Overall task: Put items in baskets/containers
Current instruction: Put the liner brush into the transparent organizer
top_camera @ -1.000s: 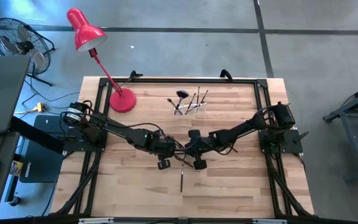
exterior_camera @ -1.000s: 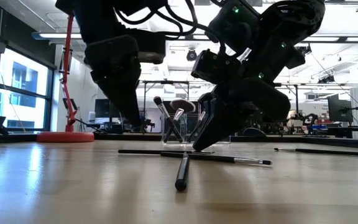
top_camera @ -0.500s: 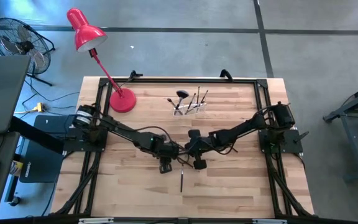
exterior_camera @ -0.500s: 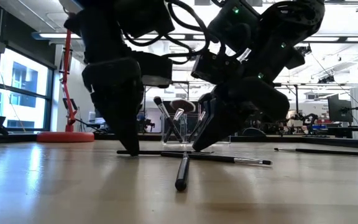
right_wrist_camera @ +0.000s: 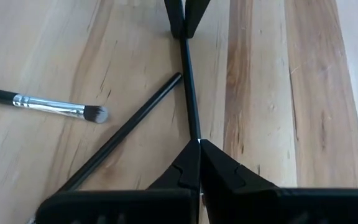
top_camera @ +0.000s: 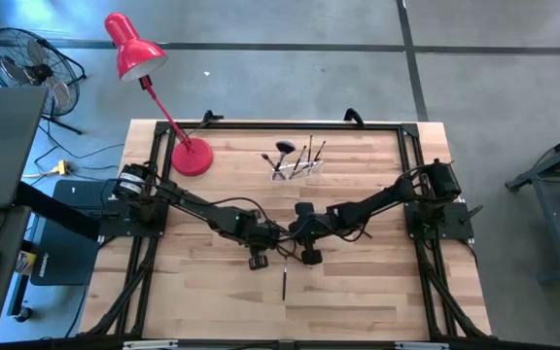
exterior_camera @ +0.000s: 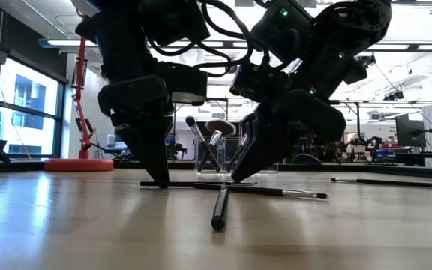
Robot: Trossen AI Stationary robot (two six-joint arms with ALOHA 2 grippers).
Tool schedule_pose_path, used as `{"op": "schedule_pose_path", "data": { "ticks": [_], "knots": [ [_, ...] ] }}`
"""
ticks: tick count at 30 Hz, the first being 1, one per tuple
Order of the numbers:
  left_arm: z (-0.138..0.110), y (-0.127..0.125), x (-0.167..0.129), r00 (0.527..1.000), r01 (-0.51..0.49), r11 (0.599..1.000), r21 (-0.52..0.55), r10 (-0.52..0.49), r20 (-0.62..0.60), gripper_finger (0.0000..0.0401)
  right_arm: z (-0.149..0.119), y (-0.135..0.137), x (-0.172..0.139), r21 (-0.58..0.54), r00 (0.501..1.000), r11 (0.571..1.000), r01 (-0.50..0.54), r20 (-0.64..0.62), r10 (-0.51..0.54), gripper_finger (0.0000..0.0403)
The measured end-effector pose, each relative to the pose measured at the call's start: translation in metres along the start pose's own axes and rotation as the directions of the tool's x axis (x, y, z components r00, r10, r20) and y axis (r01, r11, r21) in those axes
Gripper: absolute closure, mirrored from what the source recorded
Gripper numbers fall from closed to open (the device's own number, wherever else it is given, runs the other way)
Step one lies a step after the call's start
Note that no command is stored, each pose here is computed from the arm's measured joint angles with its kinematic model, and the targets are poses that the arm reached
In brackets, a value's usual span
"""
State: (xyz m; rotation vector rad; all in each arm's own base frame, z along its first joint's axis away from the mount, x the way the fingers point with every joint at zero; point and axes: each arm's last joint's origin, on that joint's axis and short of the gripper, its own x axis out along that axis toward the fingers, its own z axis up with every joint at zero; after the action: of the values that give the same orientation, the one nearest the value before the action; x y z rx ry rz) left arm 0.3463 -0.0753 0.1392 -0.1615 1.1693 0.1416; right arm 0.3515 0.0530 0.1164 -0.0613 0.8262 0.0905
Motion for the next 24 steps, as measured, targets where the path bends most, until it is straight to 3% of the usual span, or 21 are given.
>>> {"op": "schedule_pose_path", "data": {
  "ticks": [9, 18, 24],
  "knots": [
    [-0.002, 0.001, 0.0, 1.0, -0.01, 1.0, -0.017, 0.01, -0.019, 0.0398, 0.005, 0.0, -0.007, 0.004, 1.0, 1.0, 0.005, 0.021, -0.005, 0.0402],
    [-0.001, 0.001, -0.007, 1.0, -0.024, 0.997, -0.076, 0.025, 0.005, 0.04, 0.016, -0.003, -0.038, 0.008, 0.999, 0.999, 0.053, 0.011, -0.053, 0.0393],
    [0.0, 0.006, -0.024, 0.99, -0.122, 0.987, -0.1, 0.128, 0.055, 0.0401, 0.017, -0.005, -0.059, 0.047, 0.994, 0.993, 0.104, -0.04, -0.102, 0.0378]
  ]
}}
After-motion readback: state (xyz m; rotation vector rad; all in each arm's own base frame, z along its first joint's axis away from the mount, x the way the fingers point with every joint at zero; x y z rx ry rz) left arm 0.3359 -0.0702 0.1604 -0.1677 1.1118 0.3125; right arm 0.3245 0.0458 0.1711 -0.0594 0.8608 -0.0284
